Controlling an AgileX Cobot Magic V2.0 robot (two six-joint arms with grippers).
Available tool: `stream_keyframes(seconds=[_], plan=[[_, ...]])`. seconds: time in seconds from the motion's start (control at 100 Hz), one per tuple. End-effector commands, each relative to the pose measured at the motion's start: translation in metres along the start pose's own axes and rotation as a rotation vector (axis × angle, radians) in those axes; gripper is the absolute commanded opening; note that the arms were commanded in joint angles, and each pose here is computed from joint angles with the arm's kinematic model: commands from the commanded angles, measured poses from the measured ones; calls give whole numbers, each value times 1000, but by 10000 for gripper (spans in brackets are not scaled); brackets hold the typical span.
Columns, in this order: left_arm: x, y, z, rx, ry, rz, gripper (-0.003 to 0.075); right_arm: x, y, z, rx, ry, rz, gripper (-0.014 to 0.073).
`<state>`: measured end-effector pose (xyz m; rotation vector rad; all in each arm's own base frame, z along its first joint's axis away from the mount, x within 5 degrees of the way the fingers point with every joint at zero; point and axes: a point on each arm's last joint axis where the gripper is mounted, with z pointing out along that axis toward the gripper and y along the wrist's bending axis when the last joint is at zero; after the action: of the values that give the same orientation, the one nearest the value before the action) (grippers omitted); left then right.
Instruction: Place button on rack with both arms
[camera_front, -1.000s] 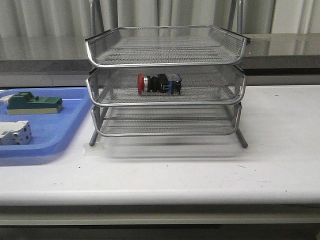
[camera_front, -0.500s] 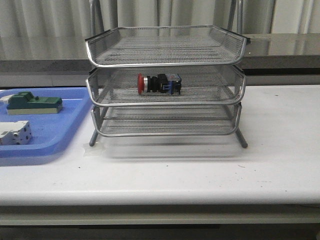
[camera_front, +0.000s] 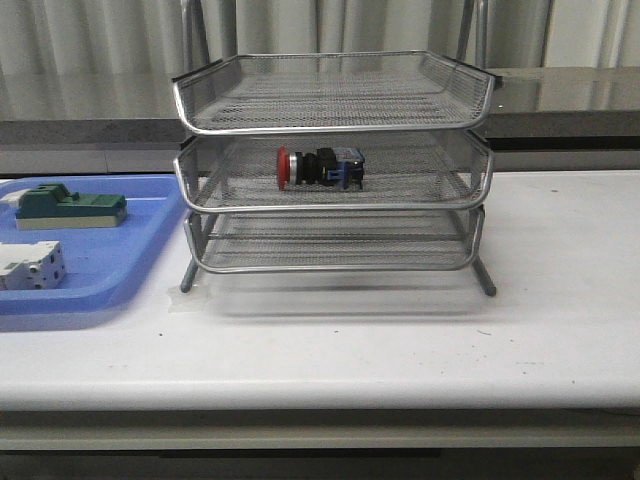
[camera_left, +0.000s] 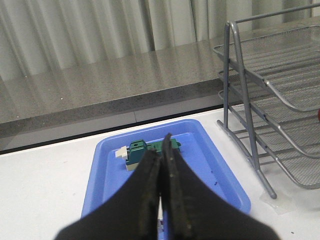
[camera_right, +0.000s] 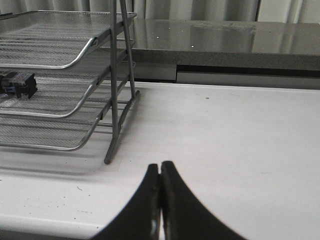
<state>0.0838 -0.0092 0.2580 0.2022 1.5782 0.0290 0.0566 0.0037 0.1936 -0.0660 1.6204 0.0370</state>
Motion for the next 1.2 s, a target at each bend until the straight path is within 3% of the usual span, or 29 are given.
stream_keyframes(seconds=[0.0,0.47,0.65,1.19], plan=[[-12,2,-4,-22,-110,-25,-20,-14,0,-3,6,-120,0,-60],[32,-5,-32,-20,-209,-88,-20,-14,0,-3,6,-120,0,-60],[44,-7,-30,-17,-190,-93,-20,-14,0,-3,6,-120,0,-60],[50,-6,-29,-46,-182,-90,-20,-14,0,-3,6,-120,0,-60]])
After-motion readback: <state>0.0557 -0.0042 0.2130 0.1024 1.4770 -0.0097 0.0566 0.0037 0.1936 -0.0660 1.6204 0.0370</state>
